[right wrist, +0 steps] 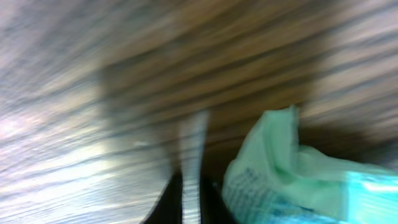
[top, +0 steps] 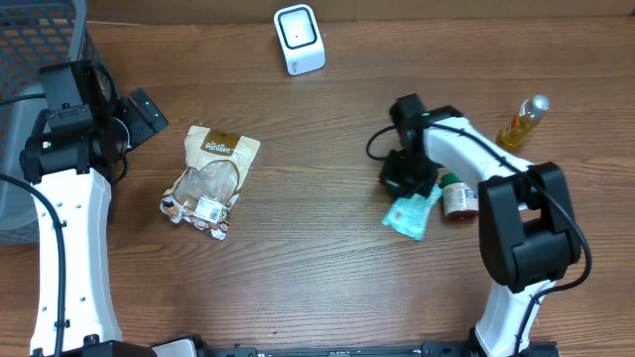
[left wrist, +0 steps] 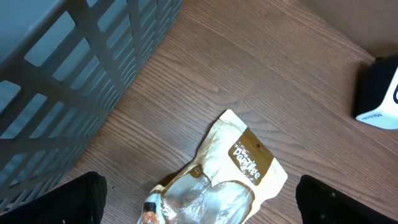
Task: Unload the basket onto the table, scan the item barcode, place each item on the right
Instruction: 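Lower the pouch at right and open the right gripper, then move the left gripper onto the PanTree bag and grasp its edge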
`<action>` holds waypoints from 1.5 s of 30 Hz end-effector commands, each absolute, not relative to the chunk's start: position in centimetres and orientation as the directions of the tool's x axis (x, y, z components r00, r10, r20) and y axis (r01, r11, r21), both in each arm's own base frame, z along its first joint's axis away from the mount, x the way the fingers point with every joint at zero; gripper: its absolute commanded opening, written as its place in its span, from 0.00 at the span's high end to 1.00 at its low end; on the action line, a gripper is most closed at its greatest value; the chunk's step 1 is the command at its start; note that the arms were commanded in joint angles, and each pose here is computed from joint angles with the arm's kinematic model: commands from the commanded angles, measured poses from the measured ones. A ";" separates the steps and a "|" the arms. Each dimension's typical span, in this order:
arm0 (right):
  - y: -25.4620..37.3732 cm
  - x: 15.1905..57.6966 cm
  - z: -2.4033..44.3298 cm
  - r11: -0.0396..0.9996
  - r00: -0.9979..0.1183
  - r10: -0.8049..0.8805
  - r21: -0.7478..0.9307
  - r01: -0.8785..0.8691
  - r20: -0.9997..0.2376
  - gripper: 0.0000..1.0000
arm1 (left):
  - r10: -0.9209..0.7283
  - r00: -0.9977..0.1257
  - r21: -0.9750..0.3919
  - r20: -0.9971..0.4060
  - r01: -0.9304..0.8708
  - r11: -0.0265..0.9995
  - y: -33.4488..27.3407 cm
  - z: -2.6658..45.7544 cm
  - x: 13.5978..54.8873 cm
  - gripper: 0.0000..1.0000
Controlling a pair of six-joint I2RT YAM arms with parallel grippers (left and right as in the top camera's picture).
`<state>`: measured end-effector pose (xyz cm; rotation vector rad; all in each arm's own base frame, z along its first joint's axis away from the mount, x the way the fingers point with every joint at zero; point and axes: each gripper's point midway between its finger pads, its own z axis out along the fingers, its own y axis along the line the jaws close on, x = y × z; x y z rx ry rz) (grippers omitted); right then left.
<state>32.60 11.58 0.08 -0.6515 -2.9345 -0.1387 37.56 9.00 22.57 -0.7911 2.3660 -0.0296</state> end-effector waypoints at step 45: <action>30.3 35.1 1.9 0.924 -0.967 -0.037 0.359 -0.129 -0.253 0.00 | -0.530 -0.607 -0.200 -0.592 -0.526 0.827 9.3 23.6 37.8 0.00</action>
